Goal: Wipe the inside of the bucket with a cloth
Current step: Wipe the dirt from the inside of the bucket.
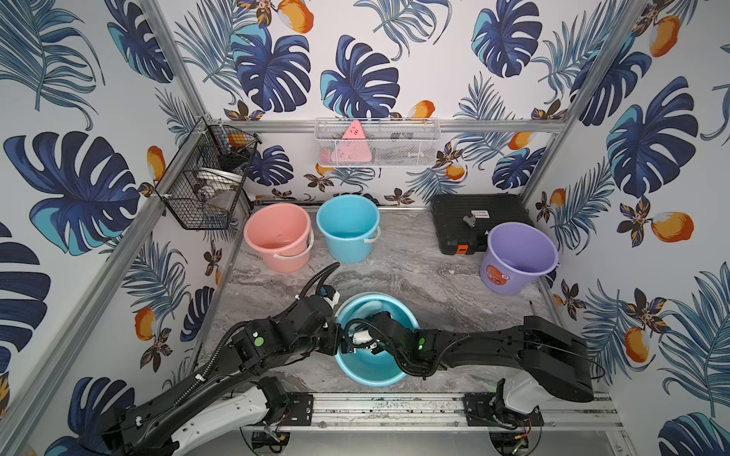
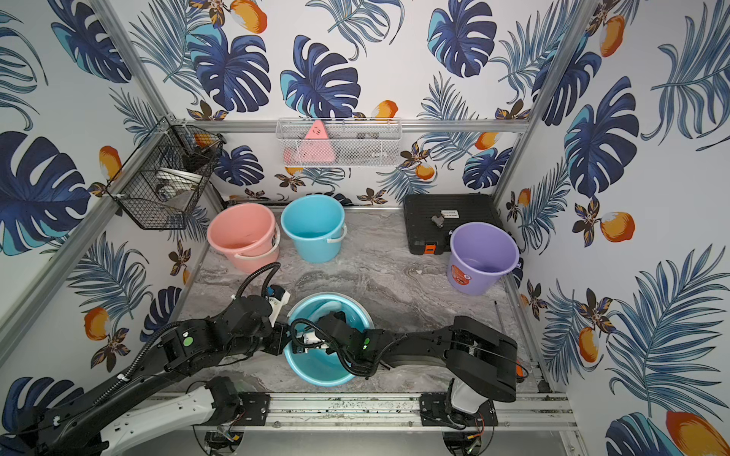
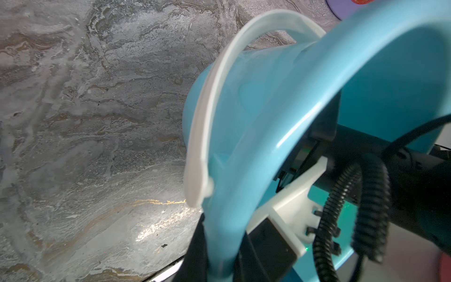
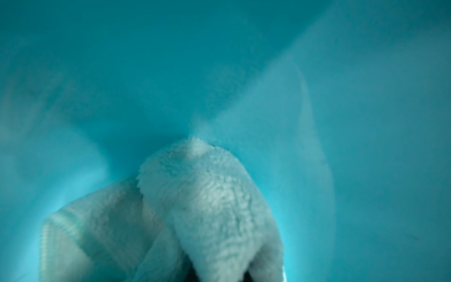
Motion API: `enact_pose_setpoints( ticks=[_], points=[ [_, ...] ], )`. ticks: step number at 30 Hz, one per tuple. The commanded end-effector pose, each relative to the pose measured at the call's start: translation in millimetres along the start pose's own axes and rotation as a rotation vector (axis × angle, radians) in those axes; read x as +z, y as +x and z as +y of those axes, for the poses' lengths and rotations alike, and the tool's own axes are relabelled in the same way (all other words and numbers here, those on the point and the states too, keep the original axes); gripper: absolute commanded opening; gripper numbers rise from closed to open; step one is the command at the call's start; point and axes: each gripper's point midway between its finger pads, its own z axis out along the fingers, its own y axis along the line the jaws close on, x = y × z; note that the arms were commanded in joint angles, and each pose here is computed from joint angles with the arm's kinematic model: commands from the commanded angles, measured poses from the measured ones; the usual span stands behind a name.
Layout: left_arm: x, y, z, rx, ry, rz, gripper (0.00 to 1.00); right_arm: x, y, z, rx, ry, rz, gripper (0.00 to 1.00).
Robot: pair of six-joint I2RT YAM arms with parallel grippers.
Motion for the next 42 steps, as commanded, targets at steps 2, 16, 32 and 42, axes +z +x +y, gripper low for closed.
enact_pose_setpoints(
  ticks=[2, 16, 32, 42],
  points=[
    [1, 7, 2, -0.007, -0.012, 0.031, 0.00, -4, 12, -31, -0.059, 0.139, 0.100, 0.00],
    [-7, 1, 10, 0.025, -0.085, 0.013, 0.00, -55, 79, 23, -0.275, -0.258, 0.341, 0.00],
    [-6, -4, -3, 0.050, -0.081, -0.001, 0.00, -103, 47, 97, -0.055, -0.751, 0.123, 0.00],
    [4, 0, -17, 0.070, -0.073, 0.008, 0.00, -95, -13, 88, 0.161, -0.709, -0.173, 0.00]
  ],
)
